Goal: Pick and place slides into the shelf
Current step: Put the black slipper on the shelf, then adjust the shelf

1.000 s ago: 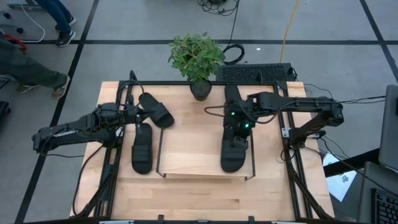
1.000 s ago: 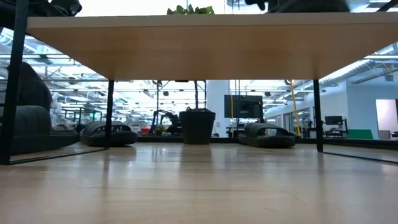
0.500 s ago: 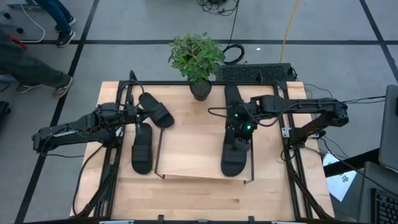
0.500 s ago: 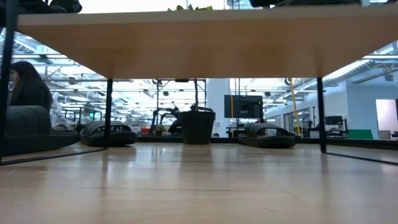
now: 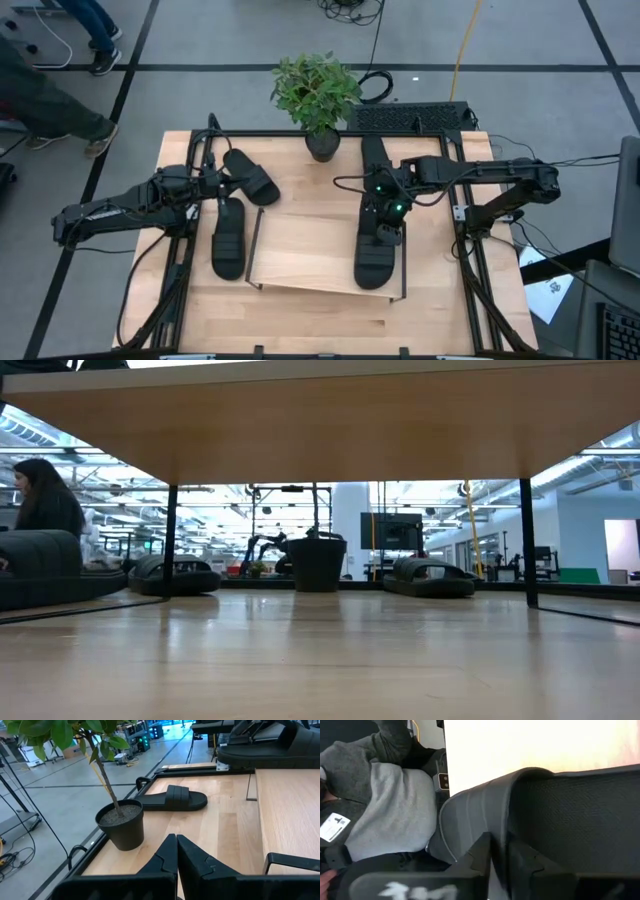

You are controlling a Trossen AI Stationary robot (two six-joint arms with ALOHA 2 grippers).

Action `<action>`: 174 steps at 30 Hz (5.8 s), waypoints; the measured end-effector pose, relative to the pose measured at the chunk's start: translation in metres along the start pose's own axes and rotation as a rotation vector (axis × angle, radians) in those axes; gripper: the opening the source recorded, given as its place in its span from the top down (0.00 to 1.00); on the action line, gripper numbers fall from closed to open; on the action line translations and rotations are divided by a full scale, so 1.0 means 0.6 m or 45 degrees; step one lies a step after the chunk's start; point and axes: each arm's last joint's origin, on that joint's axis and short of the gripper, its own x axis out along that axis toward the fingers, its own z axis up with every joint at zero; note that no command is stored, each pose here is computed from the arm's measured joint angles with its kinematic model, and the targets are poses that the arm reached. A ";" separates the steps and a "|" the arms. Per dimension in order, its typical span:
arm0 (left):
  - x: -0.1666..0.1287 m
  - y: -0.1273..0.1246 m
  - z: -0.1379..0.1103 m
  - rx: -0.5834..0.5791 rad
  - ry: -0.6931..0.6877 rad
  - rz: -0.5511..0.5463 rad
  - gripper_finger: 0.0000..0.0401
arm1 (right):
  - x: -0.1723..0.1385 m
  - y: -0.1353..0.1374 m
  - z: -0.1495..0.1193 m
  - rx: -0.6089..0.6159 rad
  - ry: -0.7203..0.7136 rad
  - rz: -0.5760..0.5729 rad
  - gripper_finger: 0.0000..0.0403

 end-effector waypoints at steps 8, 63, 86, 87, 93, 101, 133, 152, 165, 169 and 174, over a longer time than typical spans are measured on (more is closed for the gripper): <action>0.000 0.000 0.000 0.000 0.000 0.000 0.99 | -0.006 0.006 0.000 -0.045 -0.049 0.008 0.68; 0.000 0.000 0.000 0.002 0.001 0.001 0.99 | -0.005 0.031 -0.023 -0.234 -0.016 -0.026 0.68; 0.000 0.000 -0.001 0.003 0.008 0.000 0.99 | -0.029 0.078 -0.001 -0.031 -0.315 0.222 0.99; 0.000 0.000 -0.001 0.004 0.011 -0.001 0.99 | -0.031 0.080 -0.004 -0.022 -0.322 0.213 0.99; 0.000 0.000 -0.002 0.004 0.013 -0.001 0.99 | -0.019 0.095 -0.019 -0.014 -0.308 0.159 0.99; 0.000 0.000 -0.001 0.004 0.012 -0.001 0.99 | 0.002 0.106 -0.029 -0.009 -0.273 0.094 0.99; 0.000 0.000 -0.001 0.000 0.011 -0.001 0.99 | 0.054 0.055 -0.047 -0.006 -0.187 0.092 0.74; 0.000 0.000 -0.002 -0.003 0.014 -0.002 0.99 | -0.019 0.079 -0.104 -0.225 -0.485 -0.184 0.60; 0.000 0.000 -0.001 0.000 0.012 -0.001 0.99 | -0.002 0.125 -0.170 -0.442 -0.620 -0.497 0.65; 0.000 0.000 -0.002 0.000 0.015 -0.002 0.99 | 0.005 0.139 -0.193 -0.464 -0.696 -0.587 0.65; 0.003 -0.001 -0.003 0.000 0.033 -0.004 0.99 | 0.007 0.134 -0.229 -0.389 -0.752 -0.785 0.65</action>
